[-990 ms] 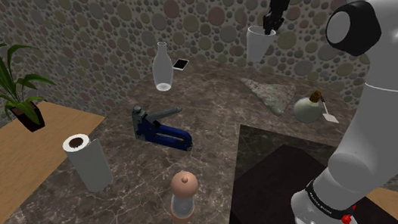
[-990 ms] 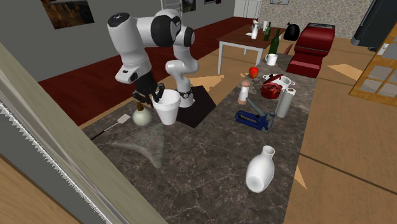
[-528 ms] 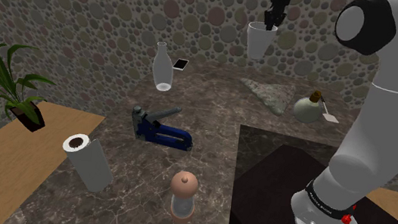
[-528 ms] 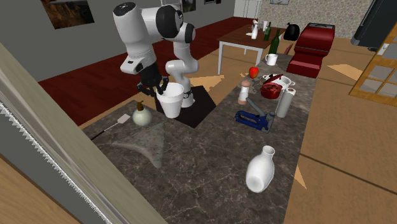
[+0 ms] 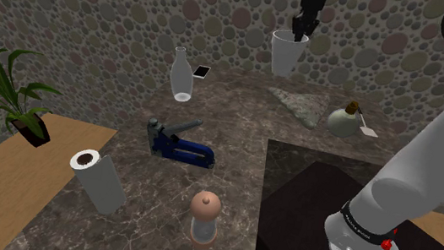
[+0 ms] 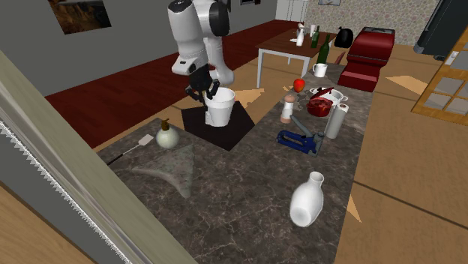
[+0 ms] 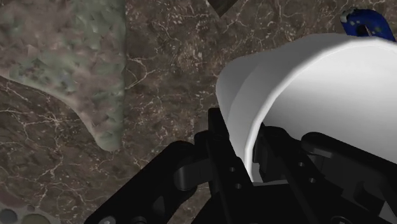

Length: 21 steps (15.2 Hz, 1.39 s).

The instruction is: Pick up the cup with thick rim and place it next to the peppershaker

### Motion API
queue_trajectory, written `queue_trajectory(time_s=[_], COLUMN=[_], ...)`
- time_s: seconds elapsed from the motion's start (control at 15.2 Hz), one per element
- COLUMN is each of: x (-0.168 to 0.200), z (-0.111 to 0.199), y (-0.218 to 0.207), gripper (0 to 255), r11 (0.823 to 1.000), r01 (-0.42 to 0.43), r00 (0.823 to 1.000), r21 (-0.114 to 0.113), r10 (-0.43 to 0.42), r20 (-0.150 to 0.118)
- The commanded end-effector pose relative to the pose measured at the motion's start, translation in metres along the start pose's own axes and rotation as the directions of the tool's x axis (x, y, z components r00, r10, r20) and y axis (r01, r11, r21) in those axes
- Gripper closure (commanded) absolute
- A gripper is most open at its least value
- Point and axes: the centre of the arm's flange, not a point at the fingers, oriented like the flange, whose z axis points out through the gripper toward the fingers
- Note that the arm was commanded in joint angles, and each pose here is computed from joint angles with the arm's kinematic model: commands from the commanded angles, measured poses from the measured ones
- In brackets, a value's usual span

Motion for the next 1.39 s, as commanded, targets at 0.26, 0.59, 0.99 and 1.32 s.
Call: queue_trajectory(time_s=[0.26, 0.59, 0.99, 1.32], x=[-0.046, -0.082, -0.125, -0.162], z=[0.017, 0.027, 0.04, 0.051], y=[-0.065, -0.119, -0.184, -0.238], gripper=[255, 255, 255, 255], r11=[1.0, 1.0, 1.0, 1.0], r01=[0.0, 0.0, 0.0, 0.0], r00=[1.0, 1.0, 1.0, 1.0], r21=[-0.001, -0.001, -0.001, -0.001], r10=[0.0, 0.0, 0.0, 0.0], r20=[0.0, 0.0, 0.0, 0.0])
